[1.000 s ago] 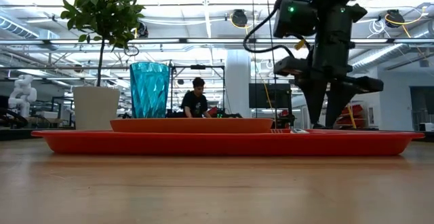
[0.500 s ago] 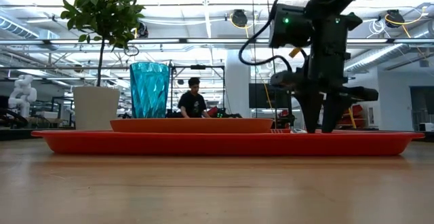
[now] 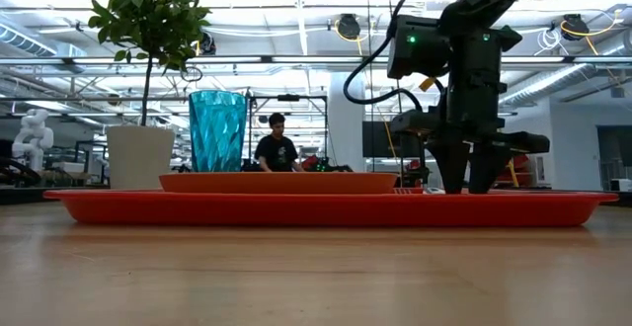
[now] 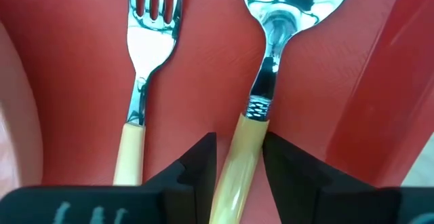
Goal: Pick and place plate/cup/fork/spoon on tray
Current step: Put the orange spoon on the red serving tray to the right of the yellow fork
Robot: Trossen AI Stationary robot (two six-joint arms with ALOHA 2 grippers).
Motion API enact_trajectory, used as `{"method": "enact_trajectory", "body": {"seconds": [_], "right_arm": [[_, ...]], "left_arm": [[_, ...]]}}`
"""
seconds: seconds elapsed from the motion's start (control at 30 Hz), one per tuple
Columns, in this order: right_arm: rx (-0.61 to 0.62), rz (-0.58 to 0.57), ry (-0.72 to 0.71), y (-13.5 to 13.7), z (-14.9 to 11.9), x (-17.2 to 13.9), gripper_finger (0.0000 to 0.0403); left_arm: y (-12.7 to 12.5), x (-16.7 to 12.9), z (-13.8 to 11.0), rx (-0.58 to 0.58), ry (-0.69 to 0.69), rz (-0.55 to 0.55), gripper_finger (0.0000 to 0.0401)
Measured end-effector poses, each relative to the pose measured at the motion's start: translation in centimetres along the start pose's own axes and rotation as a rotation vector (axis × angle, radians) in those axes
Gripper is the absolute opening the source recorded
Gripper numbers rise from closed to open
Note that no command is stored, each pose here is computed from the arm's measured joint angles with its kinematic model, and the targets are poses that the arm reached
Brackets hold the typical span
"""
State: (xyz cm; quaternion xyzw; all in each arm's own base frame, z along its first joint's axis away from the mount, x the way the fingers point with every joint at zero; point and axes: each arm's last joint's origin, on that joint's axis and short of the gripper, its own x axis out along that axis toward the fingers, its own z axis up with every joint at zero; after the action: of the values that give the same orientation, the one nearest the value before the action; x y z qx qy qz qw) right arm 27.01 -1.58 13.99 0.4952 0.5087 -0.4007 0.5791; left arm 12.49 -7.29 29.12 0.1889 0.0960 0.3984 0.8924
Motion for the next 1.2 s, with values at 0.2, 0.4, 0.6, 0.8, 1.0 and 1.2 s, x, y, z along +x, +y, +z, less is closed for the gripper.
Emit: {"method": "enact_trajectory", "body": {"seconds": [0.2,0.4,0.6,0.8,1.0,1.2], "right_arm": [[0.004,-0.001,0.007,-0.1,-0.1,-0.1,0.0086],[-0.011,0.001,0.01,0.0,-0.5,-0.1,0.0044],[-0.005,0.002,0.012,0.1,-0.7,-0.1,0.0046],[0.003,0.006,0.039,0.1,-0.8,-0.1,0.0051],[0.012,0.022,0.036,-0.1,-1.0,-1.0,0.0042],[0.039,0.027,0.015,-0.5,-1.5,-2.3,0.0042]], "left_arm": [[0.0,0.0,0.0,0.0,0.0,0.0,0.0014],[0.0,0.0,0.0,0.0,0.0,0.0,0.0023],[0.0,0.0,0.0,0.0,0.0,0.0,0.0005],[0.0,0.0,0.0,0.0,0.0,0.0,0.0015],[0.0,0.0,0.0,0.0,0.0,0.0,0.0023],[0.0,0.0,0.0,0.0,0.0,0.0,0.0005]]}}
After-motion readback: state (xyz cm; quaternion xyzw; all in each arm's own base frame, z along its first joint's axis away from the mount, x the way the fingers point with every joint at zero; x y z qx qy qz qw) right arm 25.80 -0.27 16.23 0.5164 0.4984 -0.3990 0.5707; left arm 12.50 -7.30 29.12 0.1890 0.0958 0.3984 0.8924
